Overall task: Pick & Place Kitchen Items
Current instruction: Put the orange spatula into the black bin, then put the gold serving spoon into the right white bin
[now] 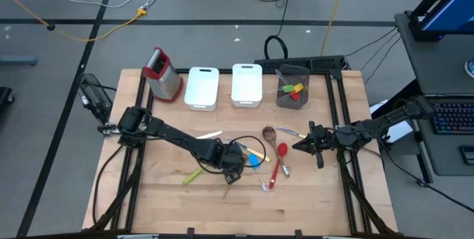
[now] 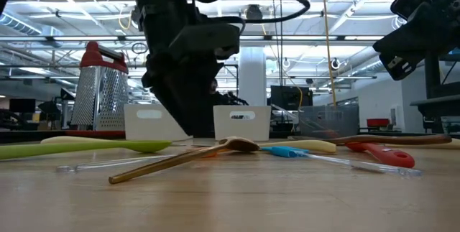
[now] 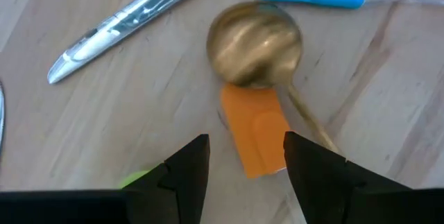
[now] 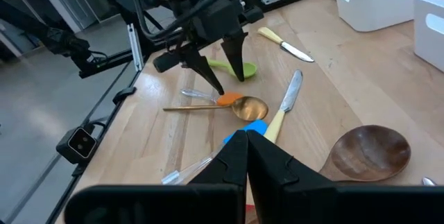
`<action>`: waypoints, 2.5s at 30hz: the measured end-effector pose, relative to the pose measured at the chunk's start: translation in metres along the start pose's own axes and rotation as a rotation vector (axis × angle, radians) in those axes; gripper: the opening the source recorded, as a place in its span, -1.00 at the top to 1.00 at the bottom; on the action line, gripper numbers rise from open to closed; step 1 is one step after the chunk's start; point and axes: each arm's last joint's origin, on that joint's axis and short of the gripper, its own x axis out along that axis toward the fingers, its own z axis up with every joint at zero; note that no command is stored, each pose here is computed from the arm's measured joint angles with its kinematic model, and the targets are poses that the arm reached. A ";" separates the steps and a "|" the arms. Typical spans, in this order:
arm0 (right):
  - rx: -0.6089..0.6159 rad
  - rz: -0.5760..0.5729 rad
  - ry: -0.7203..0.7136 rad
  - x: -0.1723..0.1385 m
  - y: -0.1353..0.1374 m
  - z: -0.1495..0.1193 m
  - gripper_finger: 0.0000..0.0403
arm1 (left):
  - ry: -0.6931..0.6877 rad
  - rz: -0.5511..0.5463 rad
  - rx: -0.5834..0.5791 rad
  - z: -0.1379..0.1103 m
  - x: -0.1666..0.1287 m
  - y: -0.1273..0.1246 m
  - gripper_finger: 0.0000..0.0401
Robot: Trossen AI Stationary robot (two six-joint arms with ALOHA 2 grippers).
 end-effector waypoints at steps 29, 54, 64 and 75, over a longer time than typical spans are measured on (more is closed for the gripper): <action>0.039 -0.007 0.012 0.001 0.000 -0.001 1.00 | 0.112 0.150 0.071 -0.004 0.030 0.017 0.04; 0.047 -0.011 0.018 0.001 -0.001 -0.002 1.00 | 0.111 0.097 -0.085 0.027 0.014 0.053 0.17; 0.047 -0.011 0.019 0.001 -0.001 -0.002 1.00 | 0.065 0.117 -0.118 0.029 0.014 0.052 0.17; 0.047 -0.011 0.019 0.001 -0.001 -0.002 1.00 | 0.011 -0.252 -0.060 0.040 0.010 0.023 -0.03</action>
